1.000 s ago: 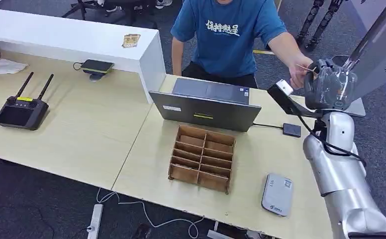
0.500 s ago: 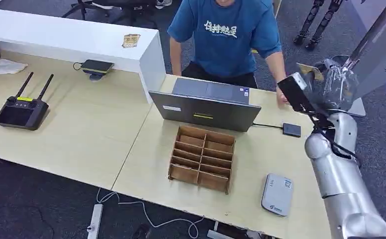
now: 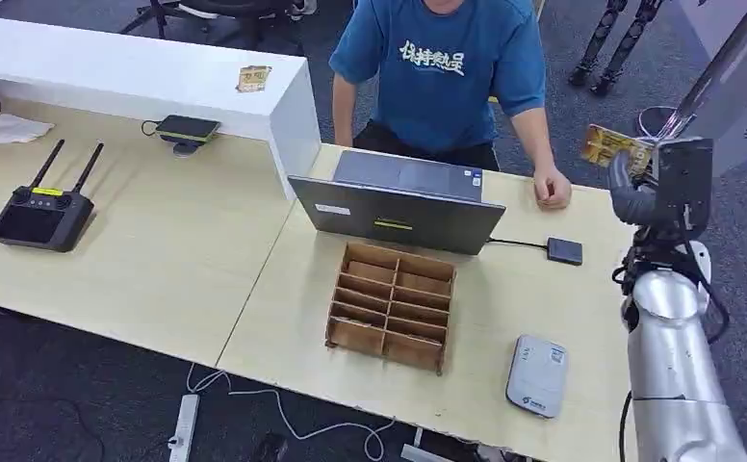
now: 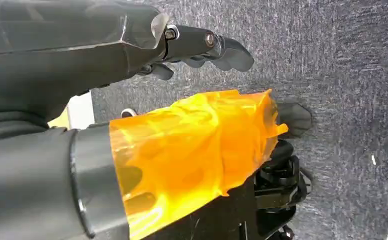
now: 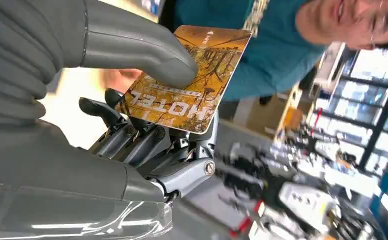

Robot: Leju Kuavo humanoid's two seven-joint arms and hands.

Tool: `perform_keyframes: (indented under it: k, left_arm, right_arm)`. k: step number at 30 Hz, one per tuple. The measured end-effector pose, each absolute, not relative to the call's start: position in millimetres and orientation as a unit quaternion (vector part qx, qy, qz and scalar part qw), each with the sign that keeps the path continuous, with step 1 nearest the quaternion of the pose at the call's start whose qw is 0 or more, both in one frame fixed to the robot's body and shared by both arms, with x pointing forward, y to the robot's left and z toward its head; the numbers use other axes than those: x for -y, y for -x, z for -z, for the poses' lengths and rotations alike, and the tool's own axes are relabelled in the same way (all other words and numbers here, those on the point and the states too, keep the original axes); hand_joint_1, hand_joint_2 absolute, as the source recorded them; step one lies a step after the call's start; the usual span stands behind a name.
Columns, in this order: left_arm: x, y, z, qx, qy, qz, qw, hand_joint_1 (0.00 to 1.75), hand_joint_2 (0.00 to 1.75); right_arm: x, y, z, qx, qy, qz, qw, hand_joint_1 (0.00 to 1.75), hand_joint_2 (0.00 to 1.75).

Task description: Pass the card to the sensor for recognition and then transmit it.

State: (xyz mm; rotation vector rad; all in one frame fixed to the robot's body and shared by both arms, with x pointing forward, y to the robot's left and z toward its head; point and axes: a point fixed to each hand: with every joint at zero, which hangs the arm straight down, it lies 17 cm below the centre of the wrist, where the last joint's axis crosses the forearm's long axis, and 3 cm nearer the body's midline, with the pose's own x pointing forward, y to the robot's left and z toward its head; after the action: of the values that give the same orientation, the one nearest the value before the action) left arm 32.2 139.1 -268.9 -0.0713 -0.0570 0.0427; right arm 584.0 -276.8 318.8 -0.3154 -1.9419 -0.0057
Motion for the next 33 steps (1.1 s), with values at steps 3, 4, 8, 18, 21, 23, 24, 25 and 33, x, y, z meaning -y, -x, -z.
perform_keyframes:
  k: [3,4,8,18,21,23,24,25,33]
  left_arm:
    - [-139.9,-31.6,269.1,0.029,0.035,-0.034,0.998,0.0,0.0]
    - [-140.0,-31.2,269.2,0.028,0.034,-0.038,0.998,0.0,0.0]
    - [-140.8,-28.2,269.6,0.025,0.032,-0.056,0.998,0.0,0.0]
    - [-142.3,-26.7,269.9,0.028,0.029,-0.092,0.995,0.0,0.0]
    - [-142.4,-25.7,270.0,0.027,0.029,-0.1,0.994,0.0,0.0]
    - [-142.1,-25.7,269.9,0.027,0.029,-0.102,0.994,0.0,0.0]
    - [-142.4,-26.0,269.9,0.029,0.028,-0.102,0.994,0.0,0.0]
    - [-142.6,-26.2,269.9,0.029,0.028,-0.104,0.994,0.0,0.0]
    - [-143.5,-25.1,270.2,0.029,0.027,-0.11,0.993,0.0,0.0]
  right_arm:
    - [277.9,-579.5,-296.4,0.813,0.087,0.012,0.575,1.75,1.75]
    - [279.2,-577.3,-286.2,0.809,0.075,0.012,0.583,1.75,1.75]
    - [292.3,-568.3,-254.3,0.793,0.044,0.011,0.607,1.75,1.75]
    - [341.4,-526.2,-202.0,0.773,0.035,0.028,0.633,1.75,1.75]
    - [350.4,-514.9,-190.3,0.767,0.036,0.027,0.64,1.75,1.75]
    - [356.6,-509.1,-183.4,0.763,0.039,0.025,0.645,1.75,1.75]
    - [360.1,-506.3,-180.4,0.761,0.039,0.028,0.647,1.75,1.75]
    - [363.2,-503.5,-177.1,0.759,0.039,0.03,0.649,1.75,1.75]
    - [378.8,-488.5,-162.5,0.75,0.046,0.031,0.659,1.75,1.75]
